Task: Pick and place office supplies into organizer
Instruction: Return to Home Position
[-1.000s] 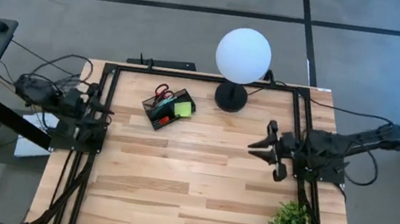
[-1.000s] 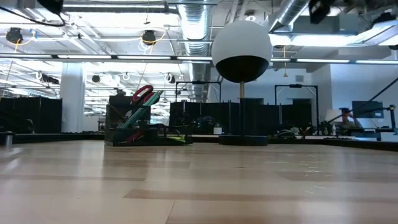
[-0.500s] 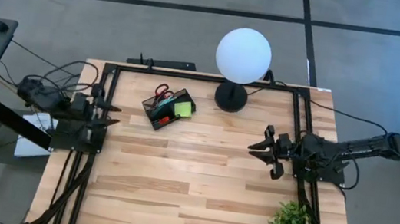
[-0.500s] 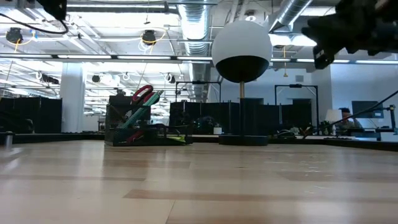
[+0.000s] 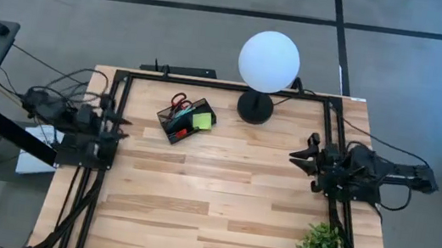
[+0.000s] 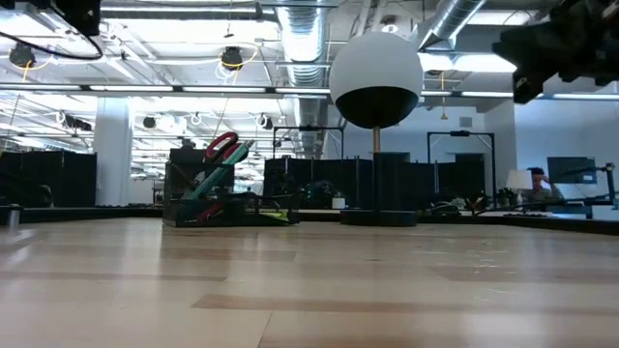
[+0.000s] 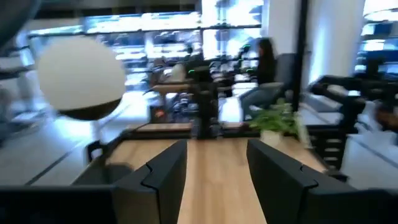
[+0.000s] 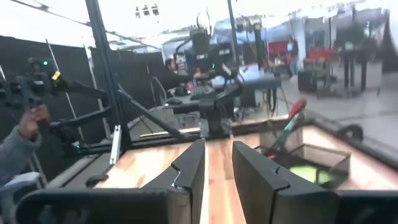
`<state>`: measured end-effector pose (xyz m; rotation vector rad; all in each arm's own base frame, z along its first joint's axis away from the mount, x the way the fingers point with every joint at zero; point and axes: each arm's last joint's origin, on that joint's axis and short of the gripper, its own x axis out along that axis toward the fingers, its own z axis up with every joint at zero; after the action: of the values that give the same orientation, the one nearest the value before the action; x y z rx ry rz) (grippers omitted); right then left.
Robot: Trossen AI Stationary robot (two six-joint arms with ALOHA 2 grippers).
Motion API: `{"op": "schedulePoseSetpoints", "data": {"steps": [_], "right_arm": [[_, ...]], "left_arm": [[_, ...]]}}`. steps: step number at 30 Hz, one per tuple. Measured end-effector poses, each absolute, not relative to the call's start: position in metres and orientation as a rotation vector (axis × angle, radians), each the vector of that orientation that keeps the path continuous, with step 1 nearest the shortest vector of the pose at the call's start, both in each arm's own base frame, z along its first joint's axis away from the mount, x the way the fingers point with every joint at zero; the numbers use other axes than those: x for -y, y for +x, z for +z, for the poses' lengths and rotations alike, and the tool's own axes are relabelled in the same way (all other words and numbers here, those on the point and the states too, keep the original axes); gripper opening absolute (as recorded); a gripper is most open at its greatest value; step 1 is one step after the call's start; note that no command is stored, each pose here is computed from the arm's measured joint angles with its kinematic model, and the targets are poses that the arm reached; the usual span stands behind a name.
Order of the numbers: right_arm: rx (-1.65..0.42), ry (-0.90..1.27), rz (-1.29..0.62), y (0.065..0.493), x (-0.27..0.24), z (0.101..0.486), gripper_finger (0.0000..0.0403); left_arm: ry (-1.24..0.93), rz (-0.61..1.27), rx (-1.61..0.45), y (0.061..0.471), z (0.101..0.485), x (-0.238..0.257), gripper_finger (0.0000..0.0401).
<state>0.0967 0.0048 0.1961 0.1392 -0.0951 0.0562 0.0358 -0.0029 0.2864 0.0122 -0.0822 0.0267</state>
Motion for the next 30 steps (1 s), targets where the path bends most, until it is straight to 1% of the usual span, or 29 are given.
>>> {"op": "schedulePoseSetpoints", "data": {"steps": [1,4,8,11,15,17,22,30], "right_arm": [[0.11,0.121,0.058,0.094,-0.005,0.197,0.0077],[0.129,0.058,0.052,0.091,-0.005,0.198,0.0077],[0.085,0.026,0.049,0.092,-0.005,0.194,0.0077],[0.047,0.087,0.051,0.094,-0.005,0.19,0.0077],[0.054,0.177,0.055,0.093,-0.005,0.191,0.0077],[0.057,0.184,0.055,0.093,-0.005,0.191,0.0077],[0.054,0.185,0.055,0.093,-0.005,0.191,0.0077],[0.051,0.185,0.055,0.093,-0.005,0.191,0.0077]], "left_arm": [[0.019,0.003,0.099,0.04,0.283,0.006,0.0164],[0.031,0.022,0.171,0.058,0.265,0.015,0.0164],[0.001,-0.025,0.237,0.07,0.241,0.023,0.0164],[-0.036,-0.071,0.212,0.076,0.225,0.027,0.0164],[-0.074,-0.191,0.174,0.08,0.212,0.032,0.0164],[-0.099,-0.251,0.149,0.081,0.206,0.035,0.0164],[-0.043,-0.347,0.11,0.084,0.191,0.039,0.0164],[-0.035,-0.368,0.053,0.087,0.174,0.042,0.0164]]}}
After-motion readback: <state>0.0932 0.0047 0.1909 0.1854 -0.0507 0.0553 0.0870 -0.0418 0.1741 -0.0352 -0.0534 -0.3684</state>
